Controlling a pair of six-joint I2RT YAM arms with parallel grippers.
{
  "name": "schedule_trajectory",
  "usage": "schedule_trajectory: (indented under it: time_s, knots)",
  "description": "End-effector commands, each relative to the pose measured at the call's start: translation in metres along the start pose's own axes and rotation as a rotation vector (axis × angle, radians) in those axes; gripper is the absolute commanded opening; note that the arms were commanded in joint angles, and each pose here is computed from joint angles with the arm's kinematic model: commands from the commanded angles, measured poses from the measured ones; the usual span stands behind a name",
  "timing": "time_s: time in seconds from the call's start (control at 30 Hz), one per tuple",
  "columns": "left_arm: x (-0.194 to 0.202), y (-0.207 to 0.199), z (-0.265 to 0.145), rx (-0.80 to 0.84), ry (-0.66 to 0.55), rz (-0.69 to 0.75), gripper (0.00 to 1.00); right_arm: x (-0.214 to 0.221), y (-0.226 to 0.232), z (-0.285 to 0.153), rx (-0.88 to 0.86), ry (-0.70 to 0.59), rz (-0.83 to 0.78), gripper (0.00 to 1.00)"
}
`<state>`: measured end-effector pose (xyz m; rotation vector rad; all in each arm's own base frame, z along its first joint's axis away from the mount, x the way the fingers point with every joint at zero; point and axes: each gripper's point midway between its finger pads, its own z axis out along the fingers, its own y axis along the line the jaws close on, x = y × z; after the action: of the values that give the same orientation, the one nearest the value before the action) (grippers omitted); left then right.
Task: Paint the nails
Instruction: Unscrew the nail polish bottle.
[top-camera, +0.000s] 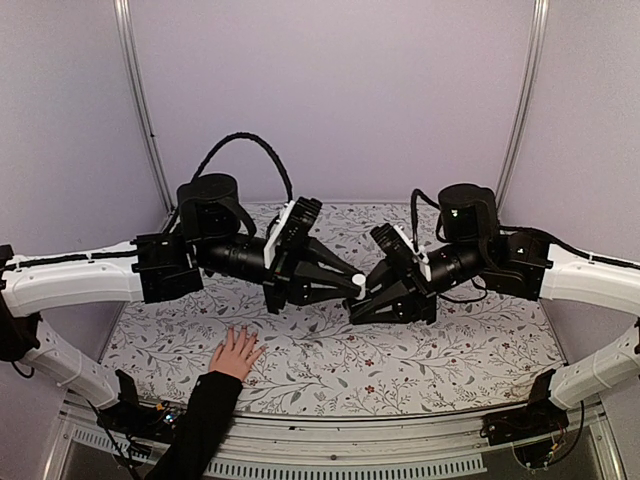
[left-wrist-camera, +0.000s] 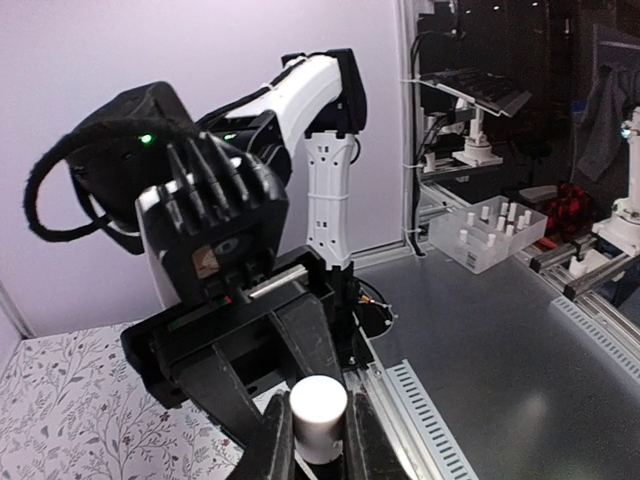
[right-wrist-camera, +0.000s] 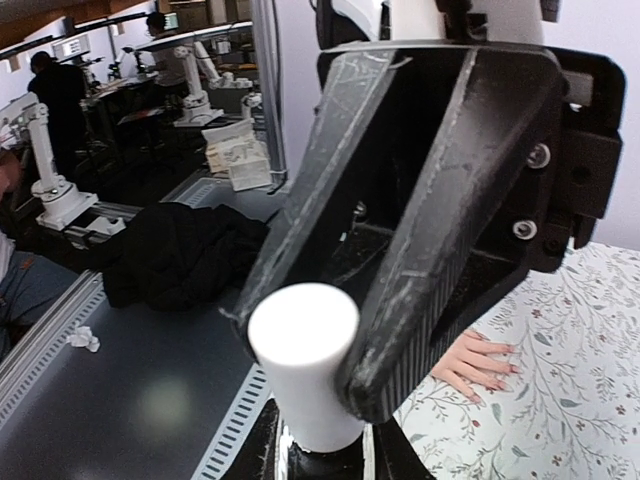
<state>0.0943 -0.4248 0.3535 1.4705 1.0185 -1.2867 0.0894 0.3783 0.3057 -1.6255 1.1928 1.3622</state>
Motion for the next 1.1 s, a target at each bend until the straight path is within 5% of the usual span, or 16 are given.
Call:
schedule_trajectory:
  time_s: [0.0, 0.57, 1.0, 1.07]
  knots:
    - [0.005, 0.027, 0.004, -0.170, 0.030, -0.019, 0.00, -0.023, -0.049, -0.014, 0.309, -0.033, -0.020, 0.00]
    - [0.014, 0.098, -0.003, -0.594, -0.025, -0.168, 0.00, -0.032, -0.141, -0.072, 0.924, -0.077, 0.043, 0.00]
    - [0.039, 0.119, -0.011, -0.786, 0.014, -0.218, 0.00, -0.042, -0.152, -0.077, 0.980, -0.137, 0.049, 0.00]
    - [0.038, 0.117, -0.013, -0.786, 0.014, -0.219, 0.06, -0.039, -0.150, -0.078, 0.977, -0.132, 0.045, 0.00]
